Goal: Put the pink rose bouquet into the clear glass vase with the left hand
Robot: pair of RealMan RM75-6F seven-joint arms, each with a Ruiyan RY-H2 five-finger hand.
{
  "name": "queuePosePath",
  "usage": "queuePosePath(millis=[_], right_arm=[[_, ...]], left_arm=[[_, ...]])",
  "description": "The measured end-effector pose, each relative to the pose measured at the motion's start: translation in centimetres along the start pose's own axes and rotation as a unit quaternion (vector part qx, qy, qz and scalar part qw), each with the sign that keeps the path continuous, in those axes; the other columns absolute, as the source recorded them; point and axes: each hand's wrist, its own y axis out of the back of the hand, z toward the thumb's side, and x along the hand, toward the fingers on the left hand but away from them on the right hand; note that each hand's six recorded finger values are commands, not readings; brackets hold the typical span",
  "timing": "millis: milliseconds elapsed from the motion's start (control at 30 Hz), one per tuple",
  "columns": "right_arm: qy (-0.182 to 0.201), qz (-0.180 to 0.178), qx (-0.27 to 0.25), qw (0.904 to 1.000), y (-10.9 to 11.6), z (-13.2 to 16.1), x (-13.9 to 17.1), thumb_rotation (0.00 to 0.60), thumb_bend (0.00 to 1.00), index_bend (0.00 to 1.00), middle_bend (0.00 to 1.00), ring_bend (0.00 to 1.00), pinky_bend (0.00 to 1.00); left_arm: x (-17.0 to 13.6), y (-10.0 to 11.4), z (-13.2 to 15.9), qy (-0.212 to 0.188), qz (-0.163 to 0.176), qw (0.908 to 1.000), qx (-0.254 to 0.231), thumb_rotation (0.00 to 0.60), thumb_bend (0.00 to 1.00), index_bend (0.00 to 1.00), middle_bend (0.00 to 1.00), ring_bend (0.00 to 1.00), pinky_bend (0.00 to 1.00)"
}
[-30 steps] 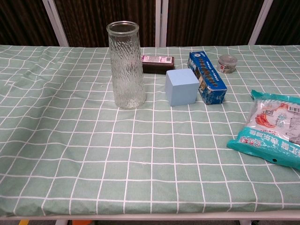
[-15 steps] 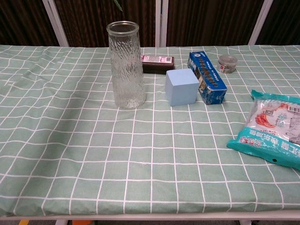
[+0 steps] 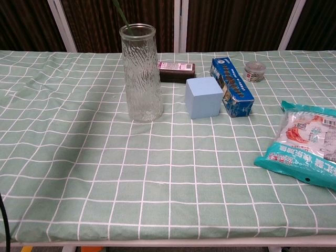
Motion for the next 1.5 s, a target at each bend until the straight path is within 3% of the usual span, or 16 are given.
queuePosePath(millis=[233, 333, 533, 733, 1000, 1167, 1367, 1500], right_arm=[[-0.003, -0.004, -0.003, 1.0000, 0.3, -0.2, -0.1, 0.600, 0.21, 0.00, 0.00, 0.00, 0.00], [-0.003, -0.003, -0.003, 1.0000, 0.2, -0.2, -0.1, 0.600, 0.21, 0.00, 0.00, 0.00, 0.00], [-0.001, -0.003, -0.005, 1.0000, 0.2, 0.0, 0.0, 0.600, 0.21, 0.00, 0.00, 0.00, 0.00], [-0.005, -0.007, -0.006, 0.9999, 0.4, -0.2, 0.1, 0.600, 0.21, 0.00, 0.00, 0.00, 0.00], [-0.005, -0.007, -0.008, 0.9999, 0.4, -0.2, 0.1, 0.600, 0.21, 0.00, 0.00, 0.00, 0.00], [-0.004, -0.010, -0.008, 0.9999, 0.5, -0.1, 0.1, 0.600, 0.21, 0.00, 0.00, 0.00, 0.00], [-0.004, -0.010, -0.008, 0.9999, 0.4, -0.1, 0.1, 0.600, 0.21, 0.00, 0.00, 0.00, 0.00], [-0.004, -0.011, -0.008, 0.9999, 0.5, -0.1, 0.1, 0.600, 0.21, 0.00, 0.00, 0.00, 0.00]], left_arm=[[-1.1, -1.6, -2.0, -0.003, -0.045, 0.9972, 0.059, 0.600, 0.32, 0.38, 0.40, 0.32, 0.42], [-1.8, -2.3, -3.0, 0.007, -0.075, 0.9943, 0.075, 0.600, 0.29, 0.21, 0.25, 0.18, 0.30], [-2.6, -2.7, -4.6, 0.042, -0.132, 0.9853, 0.100, 0.600, 0.23, 0.06, 0.04, 0.02, 0.15], [-3.1, -2.2, -4.5, 0.047, -0.185, 0.9732, 0.128, 0.600, 0.19, 0.02, 0.00, 0.00, 0.08], [-3.6, -0.1, -3.5, 0.056, -0.226, 0.9597, 0.158, 0.600, 0.19, 0.01, 0.00, 0.00, 0.07], [-4.4, 1.5, -3.3, 0.077, -0.257, 0.9462, 0.181, 0.600, 0.19, 0.01, 0.00, 0.00, 0.07], [-5.5, 3.8, -3.6, 0.102, -0.281, 0.9319, 0.206, 0.600, 0.20, 0.01, 0.00, 0.00, 0.07], [-6.1, 5.8, -3.9, 0.101, -0.279, 0.9246, 0.240, 0.600, 0.21, 0.01, 0.00, 0.00, 0.07]])
